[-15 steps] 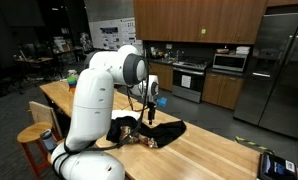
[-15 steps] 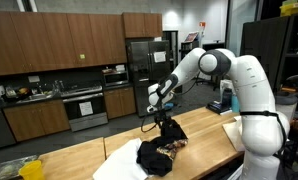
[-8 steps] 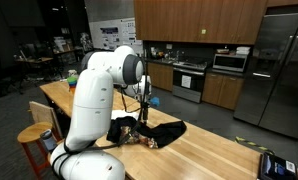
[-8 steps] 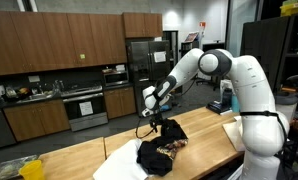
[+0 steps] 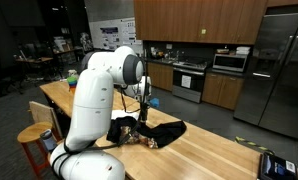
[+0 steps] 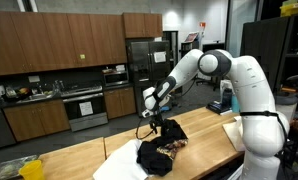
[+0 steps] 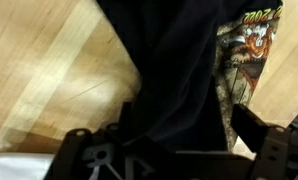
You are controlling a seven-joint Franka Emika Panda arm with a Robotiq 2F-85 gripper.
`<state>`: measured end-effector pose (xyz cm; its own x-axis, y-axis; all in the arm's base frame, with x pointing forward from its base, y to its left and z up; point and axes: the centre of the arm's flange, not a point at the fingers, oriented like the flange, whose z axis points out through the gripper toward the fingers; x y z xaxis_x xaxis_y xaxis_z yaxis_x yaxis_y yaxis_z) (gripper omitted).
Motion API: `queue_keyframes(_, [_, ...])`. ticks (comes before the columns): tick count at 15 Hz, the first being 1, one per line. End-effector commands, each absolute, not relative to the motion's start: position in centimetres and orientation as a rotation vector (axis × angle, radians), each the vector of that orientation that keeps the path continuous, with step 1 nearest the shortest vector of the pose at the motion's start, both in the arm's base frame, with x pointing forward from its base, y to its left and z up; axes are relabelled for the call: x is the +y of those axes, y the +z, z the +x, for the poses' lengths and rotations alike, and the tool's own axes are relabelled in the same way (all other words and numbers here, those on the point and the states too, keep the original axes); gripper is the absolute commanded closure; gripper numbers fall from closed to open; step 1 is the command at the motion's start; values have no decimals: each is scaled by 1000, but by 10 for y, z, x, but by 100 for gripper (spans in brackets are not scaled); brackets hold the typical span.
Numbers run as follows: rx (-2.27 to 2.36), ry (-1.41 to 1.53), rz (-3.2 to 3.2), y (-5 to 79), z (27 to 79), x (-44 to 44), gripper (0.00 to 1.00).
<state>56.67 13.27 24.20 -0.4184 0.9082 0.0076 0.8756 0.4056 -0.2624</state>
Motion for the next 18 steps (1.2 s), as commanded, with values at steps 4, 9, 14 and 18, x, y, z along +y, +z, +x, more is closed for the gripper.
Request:
queue_keyframes(4, [-2218, 118, -1623, 154, 579, 148, 25])
queue_keyframes(9, [-2240, 115, -1674, 157, 583, 154, 41])
queue_keyframes(14, [-2268, 90, -1693, 170, 586, 148, 81])
queue_keyframes(18, [-2279, 183, -1753, 199, 580, 136, 100])
